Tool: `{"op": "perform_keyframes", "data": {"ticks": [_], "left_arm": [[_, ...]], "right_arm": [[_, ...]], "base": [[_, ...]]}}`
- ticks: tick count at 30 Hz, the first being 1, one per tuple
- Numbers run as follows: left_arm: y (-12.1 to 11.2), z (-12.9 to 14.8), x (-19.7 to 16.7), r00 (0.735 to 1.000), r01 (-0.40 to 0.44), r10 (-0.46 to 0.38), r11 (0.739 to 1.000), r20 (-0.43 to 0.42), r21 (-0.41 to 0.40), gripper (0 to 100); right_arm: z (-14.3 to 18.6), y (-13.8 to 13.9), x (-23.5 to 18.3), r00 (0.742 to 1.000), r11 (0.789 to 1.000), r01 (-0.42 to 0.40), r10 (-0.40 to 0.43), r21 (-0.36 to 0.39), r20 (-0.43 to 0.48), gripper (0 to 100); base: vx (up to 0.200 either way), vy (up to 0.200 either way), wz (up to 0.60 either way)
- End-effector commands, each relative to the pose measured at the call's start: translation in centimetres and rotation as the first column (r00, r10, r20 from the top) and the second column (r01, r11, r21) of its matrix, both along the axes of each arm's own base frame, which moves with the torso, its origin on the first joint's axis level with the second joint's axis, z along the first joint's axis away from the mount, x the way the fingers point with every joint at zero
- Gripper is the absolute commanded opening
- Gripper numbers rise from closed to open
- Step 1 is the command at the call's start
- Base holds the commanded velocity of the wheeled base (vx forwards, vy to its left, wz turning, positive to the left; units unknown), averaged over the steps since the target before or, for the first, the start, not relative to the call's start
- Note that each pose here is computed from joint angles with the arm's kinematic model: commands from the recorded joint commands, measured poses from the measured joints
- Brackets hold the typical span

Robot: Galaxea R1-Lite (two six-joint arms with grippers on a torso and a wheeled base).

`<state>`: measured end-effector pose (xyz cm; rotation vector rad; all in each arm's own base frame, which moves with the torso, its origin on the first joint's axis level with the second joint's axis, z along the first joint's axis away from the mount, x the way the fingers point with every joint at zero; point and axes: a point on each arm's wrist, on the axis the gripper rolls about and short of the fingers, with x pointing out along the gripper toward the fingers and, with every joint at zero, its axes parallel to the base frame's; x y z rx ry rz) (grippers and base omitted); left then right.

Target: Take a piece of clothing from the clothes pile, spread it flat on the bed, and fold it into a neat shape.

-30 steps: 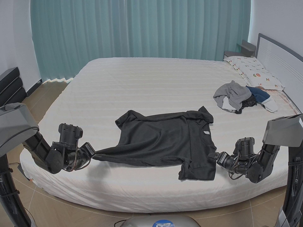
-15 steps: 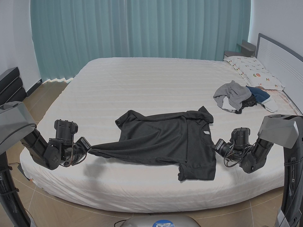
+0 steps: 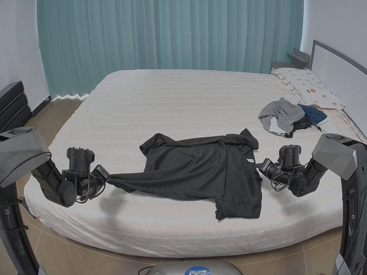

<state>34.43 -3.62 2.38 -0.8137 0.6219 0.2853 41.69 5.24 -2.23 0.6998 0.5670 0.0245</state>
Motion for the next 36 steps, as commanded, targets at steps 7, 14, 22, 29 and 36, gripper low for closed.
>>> {"op": "perform_keyframes", "data": {"ticks": [7,14,22,29,36], "left_arm": [[0.0,-0.8,-0.3,0.999,0.034,-0.035,0.999,-0.033,-0.027,0],[0.3,-0.9,-0.3,0.999,0.026,-0.027,0.999,-0.036,-0.028,0],[0.3,-0.9,-0.3,0.999,0.026,-0.027,0.999,-0.036,-0.028,0],[0.9,-0.9,0.1,1.0,0.001,-0.001,1.0,-0.009,-0.024,0],[1.3,-1.2,0.7,0.998,-0.037,0.039,0.998,0.044,-0.042,0]], "right_arm": [[1.5,-1.9,-4.5,0.985,0.989,-0.147,0.147,0.011,-0.089,100],[-1.4,0.8,-3.6,0.967,0.978,-0.209,0.207,0.002,-0.148,100],[-1.4,1.6,-1.3,0.975,0.981,-0.194,0.19,-0.026,-0.119,0],[-0.3,0.9,2.8,0.999,0.995,-0.029,0.031,-0.096,0.021,0],[-0.7,1.4,5.2,0.996,0.996,0.048,-0.042,-0.076,0.084,0]], "base": [[0.0,0.0,0.0],[0.0,0.0,0.0],[0.0,0.0,0.0],[0.0,0.0,0.0],[0.0,0.0,0.0]]}}
